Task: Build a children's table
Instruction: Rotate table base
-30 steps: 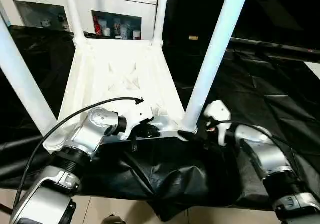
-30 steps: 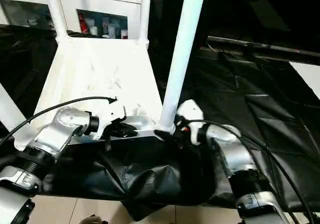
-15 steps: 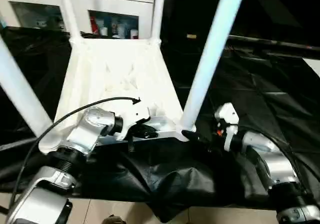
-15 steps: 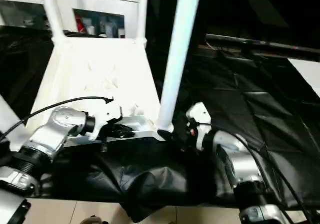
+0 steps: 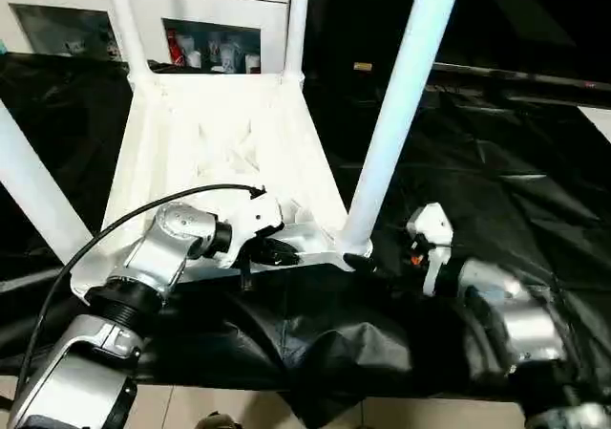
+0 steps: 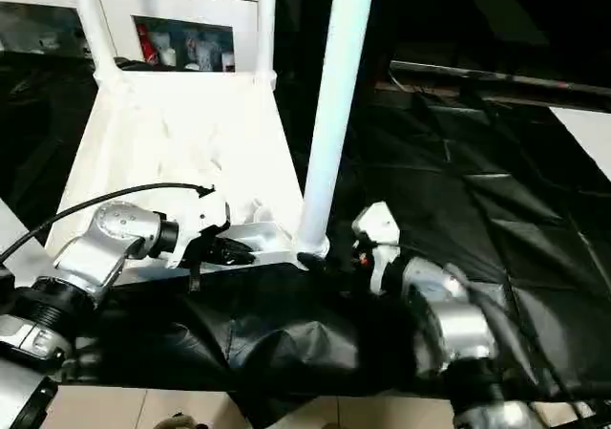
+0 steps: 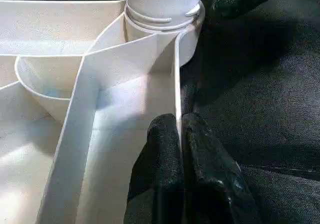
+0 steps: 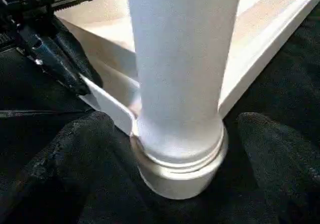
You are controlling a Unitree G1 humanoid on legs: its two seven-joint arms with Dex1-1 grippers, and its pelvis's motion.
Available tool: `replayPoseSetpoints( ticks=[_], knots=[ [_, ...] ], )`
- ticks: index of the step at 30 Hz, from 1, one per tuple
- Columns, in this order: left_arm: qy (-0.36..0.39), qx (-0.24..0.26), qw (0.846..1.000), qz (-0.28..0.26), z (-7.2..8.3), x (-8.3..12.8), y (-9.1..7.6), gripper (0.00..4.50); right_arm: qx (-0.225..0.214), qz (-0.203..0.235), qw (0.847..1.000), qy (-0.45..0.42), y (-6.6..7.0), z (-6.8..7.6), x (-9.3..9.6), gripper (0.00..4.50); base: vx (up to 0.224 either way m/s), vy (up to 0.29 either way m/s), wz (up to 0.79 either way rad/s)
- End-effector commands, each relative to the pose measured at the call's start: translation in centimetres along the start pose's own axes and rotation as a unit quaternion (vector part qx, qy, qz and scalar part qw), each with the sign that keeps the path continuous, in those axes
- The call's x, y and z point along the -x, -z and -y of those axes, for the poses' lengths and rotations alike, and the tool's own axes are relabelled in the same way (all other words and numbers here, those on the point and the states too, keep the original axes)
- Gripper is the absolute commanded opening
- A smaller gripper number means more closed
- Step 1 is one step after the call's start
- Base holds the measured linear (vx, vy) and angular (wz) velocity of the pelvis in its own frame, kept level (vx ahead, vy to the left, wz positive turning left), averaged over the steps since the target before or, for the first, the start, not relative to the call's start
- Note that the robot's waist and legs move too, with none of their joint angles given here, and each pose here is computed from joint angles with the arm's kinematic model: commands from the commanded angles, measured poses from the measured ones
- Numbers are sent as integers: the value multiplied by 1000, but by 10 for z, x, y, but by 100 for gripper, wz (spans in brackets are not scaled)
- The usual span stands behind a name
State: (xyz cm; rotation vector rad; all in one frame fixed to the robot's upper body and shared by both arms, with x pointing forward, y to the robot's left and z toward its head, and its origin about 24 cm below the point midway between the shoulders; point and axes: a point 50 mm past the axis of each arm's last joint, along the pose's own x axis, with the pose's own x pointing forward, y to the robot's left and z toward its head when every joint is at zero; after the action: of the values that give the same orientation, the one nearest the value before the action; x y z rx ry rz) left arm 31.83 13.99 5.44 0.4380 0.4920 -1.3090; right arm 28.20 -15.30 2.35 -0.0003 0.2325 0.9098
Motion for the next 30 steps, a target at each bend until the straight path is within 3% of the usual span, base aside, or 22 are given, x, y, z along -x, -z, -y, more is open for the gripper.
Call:
replayPoseSetpoints(
  ticks=[1, 11, 30],
  knots=[
    [14, 29, 999, -12, 9, -7, 14, 4, 20, 21, 999, 18, -10, 1, 1, 450, 0, 0, 0],
    [24, 25, 999, -14, 15, -5, 14, 4, 12, 13, 1000, -1, -8, -10, -3, 450, 0, 0, 0],
    [24, 24, 999, -14, 16, -6, 14, 4, 13, 10, 1000, 3, -6, -10, -3, 450, 0, 0, 0]
  ],
)
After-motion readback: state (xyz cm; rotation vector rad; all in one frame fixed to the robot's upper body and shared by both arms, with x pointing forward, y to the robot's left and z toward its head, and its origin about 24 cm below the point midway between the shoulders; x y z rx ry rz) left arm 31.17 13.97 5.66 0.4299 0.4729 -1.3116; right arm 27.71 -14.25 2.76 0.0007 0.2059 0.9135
